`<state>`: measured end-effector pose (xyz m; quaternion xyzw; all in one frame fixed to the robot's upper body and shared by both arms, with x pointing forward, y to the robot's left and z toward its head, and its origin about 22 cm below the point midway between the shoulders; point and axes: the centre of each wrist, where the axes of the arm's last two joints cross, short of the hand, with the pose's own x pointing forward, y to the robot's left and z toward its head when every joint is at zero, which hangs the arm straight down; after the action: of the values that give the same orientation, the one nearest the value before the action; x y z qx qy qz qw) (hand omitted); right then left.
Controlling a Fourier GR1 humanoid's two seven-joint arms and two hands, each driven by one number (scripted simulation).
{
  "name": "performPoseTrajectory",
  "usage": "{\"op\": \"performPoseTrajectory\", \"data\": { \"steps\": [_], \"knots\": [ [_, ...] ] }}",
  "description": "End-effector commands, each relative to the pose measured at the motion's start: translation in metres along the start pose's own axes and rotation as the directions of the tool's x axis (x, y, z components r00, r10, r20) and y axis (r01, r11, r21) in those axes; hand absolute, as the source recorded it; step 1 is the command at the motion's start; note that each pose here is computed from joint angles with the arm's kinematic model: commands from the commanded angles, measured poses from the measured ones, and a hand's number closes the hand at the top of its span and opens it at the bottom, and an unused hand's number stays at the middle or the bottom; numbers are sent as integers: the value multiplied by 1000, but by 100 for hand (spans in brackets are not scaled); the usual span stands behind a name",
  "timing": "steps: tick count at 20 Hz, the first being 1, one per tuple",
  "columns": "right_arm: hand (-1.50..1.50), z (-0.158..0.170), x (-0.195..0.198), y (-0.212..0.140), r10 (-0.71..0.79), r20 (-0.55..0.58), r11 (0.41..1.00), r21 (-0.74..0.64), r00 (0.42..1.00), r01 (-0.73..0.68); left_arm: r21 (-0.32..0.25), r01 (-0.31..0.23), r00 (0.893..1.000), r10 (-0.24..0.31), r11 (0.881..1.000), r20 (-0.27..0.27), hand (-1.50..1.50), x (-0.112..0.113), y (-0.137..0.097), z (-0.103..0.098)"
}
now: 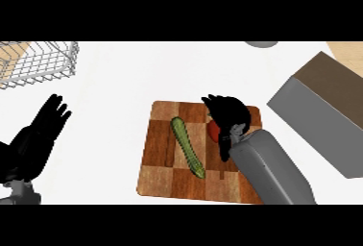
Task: Pick the bell pepper from the cutting board and place it in the cardboard box
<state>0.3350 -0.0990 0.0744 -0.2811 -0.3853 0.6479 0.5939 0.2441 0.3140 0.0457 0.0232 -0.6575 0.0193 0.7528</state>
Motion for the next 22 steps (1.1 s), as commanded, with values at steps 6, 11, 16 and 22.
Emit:
{"op": "performPoseTrajectory", "data": {
  "steps": [6,11,16,22],
  "knots": [
    [-150,-18,-3,18,11,-14,1000,18,1000,-11,5,16,1000,-16,1000,1,0,15,-3,-6],
    [-150,-32,4,-5,-8,-9,1000,28,1000,9,7,-2,1000,2,1000,10,0,-6,17,-4],
    [150,-23,-11,15,18,68,999,-46,998,-15,4,-16,1000,16,1000,20,0,-3,-4,1],
    [150,-30,-9,16,35,85,998,-62,996,-30,19,-2,1000,1,1000,20,0,13,19,9]
  ]
}}
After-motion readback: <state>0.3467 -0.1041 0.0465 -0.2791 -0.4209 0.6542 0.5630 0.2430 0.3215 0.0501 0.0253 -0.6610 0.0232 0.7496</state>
